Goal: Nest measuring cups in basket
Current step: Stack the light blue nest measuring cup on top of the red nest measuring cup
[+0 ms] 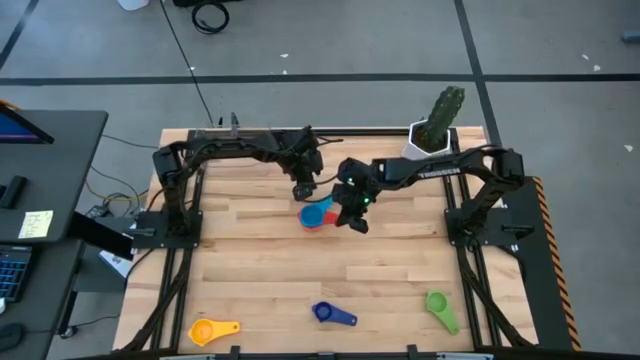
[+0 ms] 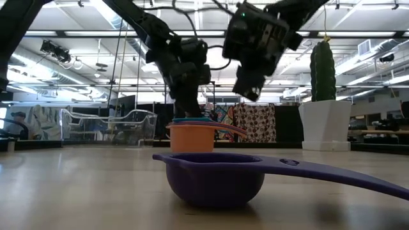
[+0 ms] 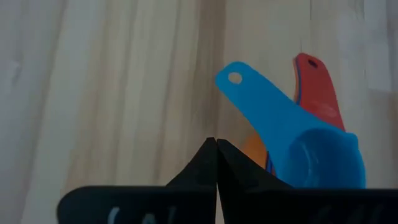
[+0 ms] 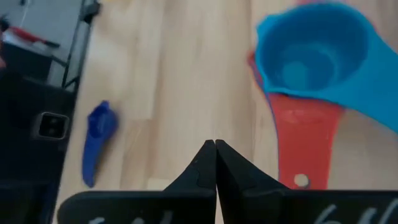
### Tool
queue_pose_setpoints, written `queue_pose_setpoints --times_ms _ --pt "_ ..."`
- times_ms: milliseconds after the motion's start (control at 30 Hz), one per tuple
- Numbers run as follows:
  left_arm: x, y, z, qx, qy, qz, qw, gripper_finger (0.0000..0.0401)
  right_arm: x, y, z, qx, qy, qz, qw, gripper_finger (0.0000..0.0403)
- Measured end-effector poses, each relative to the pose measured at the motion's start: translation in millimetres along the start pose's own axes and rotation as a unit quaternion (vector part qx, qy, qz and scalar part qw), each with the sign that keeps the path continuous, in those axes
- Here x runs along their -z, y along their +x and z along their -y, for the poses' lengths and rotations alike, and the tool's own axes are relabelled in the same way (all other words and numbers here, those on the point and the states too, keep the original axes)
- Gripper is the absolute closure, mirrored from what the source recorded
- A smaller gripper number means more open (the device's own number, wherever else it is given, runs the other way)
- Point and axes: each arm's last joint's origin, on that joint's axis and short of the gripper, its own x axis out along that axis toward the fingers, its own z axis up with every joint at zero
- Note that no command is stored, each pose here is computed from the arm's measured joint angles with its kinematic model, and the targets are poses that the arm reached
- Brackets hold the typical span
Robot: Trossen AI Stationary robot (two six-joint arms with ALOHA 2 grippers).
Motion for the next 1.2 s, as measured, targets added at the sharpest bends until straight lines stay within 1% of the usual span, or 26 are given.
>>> queue_pose_setpoints --times_ms 67,133,233,300,367,500,633,800,967,1067,1200 --pt "4.0 8.2 -2.0 0.012 -0.006 -0.014 1.000 0.0400 5.0 6.0 -0.2 0.020 0.002 -0.003 1.000 0.0402" --pt "4.5 16.6 -2.3 0.016 -0.001 -0.013 1.000 0.0400 8.2 10.5 -2.3 0.033 -0.006 -0.003 0.999 0.0402" --pt "4.9 27.1 -2.7 0.024 0.001 -0.011 1.000 0.0400 14.1 17.2 -4.3 0.031 -0.006 -0.011 0.999 0.0402" --pt "7.9 34.2 -2.3 0.043 -0.003 -0.020 0.999 0.0401 17.4 22.2 -5.7 0.027 -0.001 -0.015 1.000 0.0402" --pt "8.5 39.7 -2.0 0.049 -0.001 -0.019 0.999 0.0401 20.2 28.1 -5.7 0.031 0.000 -0.021 0.999 0.0402" --pt "6.9 43.3 1.8 0.051 0.006 -0.015 0.999 0.0401 27.0 42.3 -2.2 0.031 0.012 -0.039 0.999 0.0402" --pt "6.1 45.8 7.9 0.057 0.013 -0.017 0.998 0.0401 27.3 53.0 3.6 0.020 0.008 -0.035 0.999 0.0402" --pt "5.1 50.6 21.7 0.072 0.026 -0.023 0.997 0.0401 25.9 51.0 12.8 0.027 0.012 -0.028 0.999 0.0402" --pt "4.4 55.2 35.0 0.081 0.041 -0.028 0.995 0.0401 25.0 45.1 25.0 0.070 0.015 -0.022 0.997 0.0402" --pt "4.4 56.6 39.1 0.083 0.044 -0.031 0.995 0.0401 25.9 41.8 31.0 0.087 0.022 -0.025 0.996 0.0402" --pt "4.4 56.6 39.3 0.083 0.043 -0.031 0.995 0.0401 25.9 39.8 34.1 0.084 0.021 -0.026 0.996 0.0401"
